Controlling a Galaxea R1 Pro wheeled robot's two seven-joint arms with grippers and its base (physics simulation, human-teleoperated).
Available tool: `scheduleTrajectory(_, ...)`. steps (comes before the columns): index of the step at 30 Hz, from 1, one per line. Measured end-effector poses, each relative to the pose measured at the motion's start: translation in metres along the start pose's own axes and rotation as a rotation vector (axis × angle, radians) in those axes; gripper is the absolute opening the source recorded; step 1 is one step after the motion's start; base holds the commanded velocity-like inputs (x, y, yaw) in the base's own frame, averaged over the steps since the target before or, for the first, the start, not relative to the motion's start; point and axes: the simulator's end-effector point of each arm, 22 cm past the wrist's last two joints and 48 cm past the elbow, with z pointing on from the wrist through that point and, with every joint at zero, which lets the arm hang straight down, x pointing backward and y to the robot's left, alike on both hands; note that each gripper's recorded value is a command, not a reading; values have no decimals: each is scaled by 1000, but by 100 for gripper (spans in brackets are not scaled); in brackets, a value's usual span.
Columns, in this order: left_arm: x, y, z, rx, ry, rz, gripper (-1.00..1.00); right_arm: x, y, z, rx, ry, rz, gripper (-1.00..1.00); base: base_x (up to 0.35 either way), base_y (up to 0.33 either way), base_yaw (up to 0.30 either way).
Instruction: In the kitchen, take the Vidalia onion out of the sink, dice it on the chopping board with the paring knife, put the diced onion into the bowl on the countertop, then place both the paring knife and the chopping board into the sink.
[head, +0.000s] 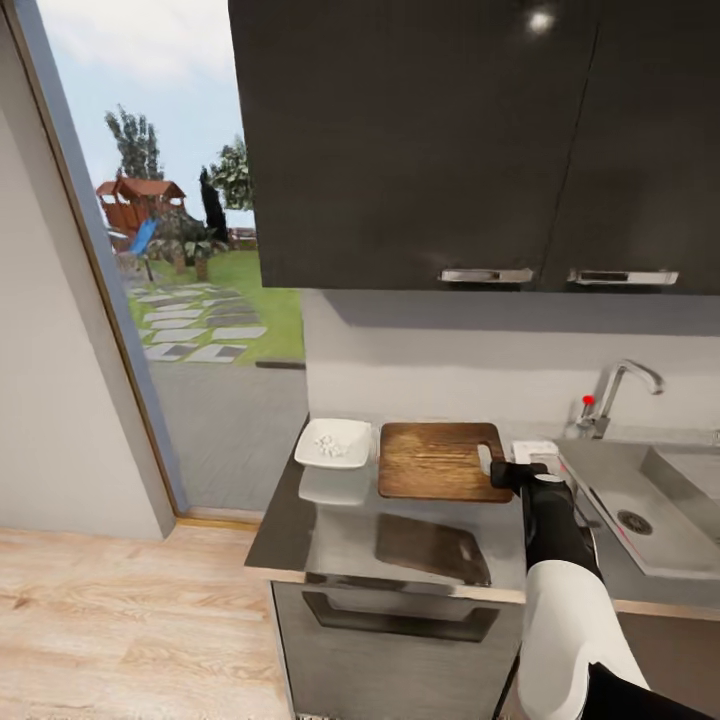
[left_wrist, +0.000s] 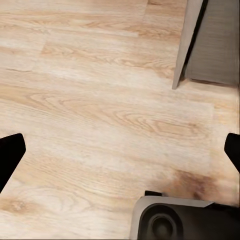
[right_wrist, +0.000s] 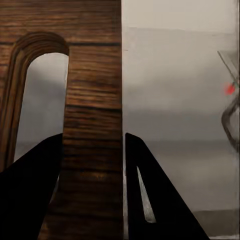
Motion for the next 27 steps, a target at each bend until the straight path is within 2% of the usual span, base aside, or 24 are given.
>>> scheduleTrajectory(8,0,0,0,0,0,0,100,17,17,5,-38,36,-2,-100,-73,-296,0)
scheduleTrajectory(12,1,1,0,-2,3,0,100,20,21,6,-48,41,1,-100,79,-307,0)
scheduleTrajectory(16,4,1,-1,-3,9,3,100,20,27,6,-67,37,38,-100,137,-292,0)
scheduleTrajectory(27,5,2,-2,-3,13,5,100,24,30,8,-72,43,47,-100,67,-300,0)
